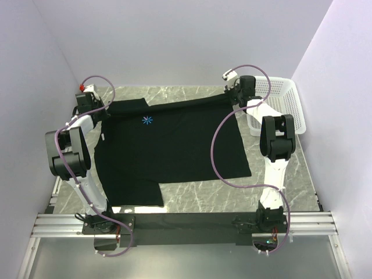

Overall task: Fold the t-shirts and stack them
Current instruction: Flatten the tshirt out, then fold the tshirt

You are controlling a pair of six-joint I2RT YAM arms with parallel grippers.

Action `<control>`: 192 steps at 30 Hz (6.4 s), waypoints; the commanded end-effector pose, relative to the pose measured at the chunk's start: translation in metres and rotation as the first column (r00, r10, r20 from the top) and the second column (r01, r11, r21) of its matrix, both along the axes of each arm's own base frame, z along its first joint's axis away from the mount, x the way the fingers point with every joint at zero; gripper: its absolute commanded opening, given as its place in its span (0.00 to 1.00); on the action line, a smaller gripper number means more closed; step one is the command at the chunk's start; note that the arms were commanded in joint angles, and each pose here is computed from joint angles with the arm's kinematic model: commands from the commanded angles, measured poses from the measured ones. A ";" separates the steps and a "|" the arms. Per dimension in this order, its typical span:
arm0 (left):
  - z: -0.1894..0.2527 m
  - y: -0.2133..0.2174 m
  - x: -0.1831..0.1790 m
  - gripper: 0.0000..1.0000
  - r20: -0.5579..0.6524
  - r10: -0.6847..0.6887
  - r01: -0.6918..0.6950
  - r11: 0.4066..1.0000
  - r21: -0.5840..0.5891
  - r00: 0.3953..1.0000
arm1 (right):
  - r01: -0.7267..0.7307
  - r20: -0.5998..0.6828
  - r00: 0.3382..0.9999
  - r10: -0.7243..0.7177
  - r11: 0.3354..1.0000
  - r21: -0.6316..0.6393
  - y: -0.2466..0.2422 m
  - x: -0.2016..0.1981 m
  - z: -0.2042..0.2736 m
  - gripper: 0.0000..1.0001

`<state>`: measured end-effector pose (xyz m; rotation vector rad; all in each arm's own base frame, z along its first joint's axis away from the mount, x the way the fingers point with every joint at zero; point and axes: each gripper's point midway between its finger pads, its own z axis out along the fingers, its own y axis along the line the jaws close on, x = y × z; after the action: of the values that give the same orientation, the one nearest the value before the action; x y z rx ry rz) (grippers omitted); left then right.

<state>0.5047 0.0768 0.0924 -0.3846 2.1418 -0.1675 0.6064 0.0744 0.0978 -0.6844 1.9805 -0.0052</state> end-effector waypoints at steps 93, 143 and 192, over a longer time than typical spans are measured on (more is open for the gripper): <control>0.087 -0.016 0.093 0.00 0.304 -0.186 0.235 0.963 -0.135 0.935 | -0.101 -0.153 0.972 0.175 0.911 0.400 0.023 -0.086 0.117 0.46; 0.117 -0.114 -0.169 0.34 0.228 -0.559 0.582 0.812 -0.047 0.797 | -0.106 -0.104 0.980 0.169 0.888 0.448 0.010 -0.150 0.117 0.46; -0.041 -0.232 -0.044 0.40 -0.286 0.013 0.061 0.966 0.250 0.958 | -0.051 -0.161 0.977 0.140 0.887 0.458 -0.003 -0.150 0.108 0.46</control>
<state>0.4566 -0.1563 0.0488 -0.2179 2.4206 0.1316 0.4548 0.0760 0.1873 -0.4821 2.0709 0.6066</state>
